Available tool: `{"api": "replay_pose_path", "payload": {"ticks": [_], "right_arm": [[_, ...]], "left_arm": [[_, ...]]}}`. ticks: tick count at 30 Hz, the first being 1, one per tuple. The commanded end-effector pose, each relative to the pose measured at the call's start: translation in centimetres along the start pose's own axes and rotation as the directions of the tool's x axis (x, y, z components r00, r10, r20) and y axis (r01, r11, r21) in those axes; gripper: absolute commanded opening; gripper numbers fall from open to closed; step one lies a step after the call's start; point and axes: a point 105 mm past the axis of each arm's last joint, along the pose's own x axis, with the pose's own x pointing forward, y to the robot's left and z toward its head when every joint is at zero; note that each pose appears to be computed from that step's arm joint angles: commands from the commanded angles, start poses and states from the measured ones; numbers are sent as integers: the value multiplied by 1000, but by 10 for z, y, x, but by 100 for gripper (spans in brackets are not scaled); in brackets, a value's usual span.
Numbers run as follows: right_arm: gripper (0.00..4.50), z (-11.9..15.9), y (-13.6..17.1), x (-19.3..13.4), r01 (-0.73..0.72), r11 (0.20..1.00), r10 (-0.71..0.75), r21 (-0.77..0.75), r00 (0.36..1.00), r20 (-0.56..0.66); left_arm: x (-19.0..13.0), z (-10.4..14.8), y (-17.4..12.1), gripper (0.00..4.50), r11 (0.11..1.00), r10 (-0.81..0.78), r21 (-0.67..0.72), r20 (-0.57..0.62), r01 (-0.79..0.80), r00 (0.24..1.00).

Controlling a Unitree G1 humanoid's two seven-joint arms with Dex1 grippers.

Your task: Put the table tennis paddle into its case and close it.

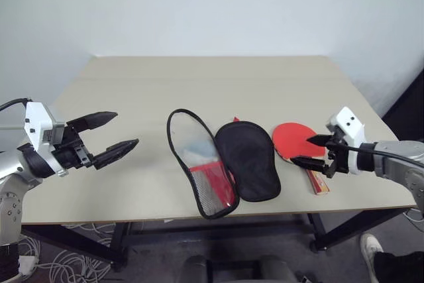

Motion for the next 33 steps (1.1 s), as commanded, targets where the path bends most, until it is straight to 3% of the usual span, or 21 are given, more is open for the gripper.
{"api": "replay_pose_path", "payload": {"ticks": [1,5,10,23,26,32,33], "right_arm": [[450,-10,-21,6,170,984,-167,53,984,-61],[450,-28,-30,11,314,942,-298,116,945,-138],[450,-40,-28,14,387,914,-365,118,915,-175],[450,-74,-13,18,457,857,-383,240,874,-297],[389,-74,-12,23,467,835,-387,291,874,-292],[182,-65,-31,26,553,755,-488,353,833,-262],[182,-59,-37,26,573,735,-521,363,819,-239]], "left_arm": [[0,5,0,447,1000,7,30,14,-8,1000],[-2,3,1,447,1000,17,26,11,-17,1000],[-2,4,3,447,1000,30,3,24,-30,999],[4,6,5,447,1000,20,1,41,-20,999],[4,6,5,450,1000,19,3,38,-19,999],[6,7,4,450,1000,22,2,40,-22,999],[6,7,4,450,1000,23,1,40,-23,999]]}}
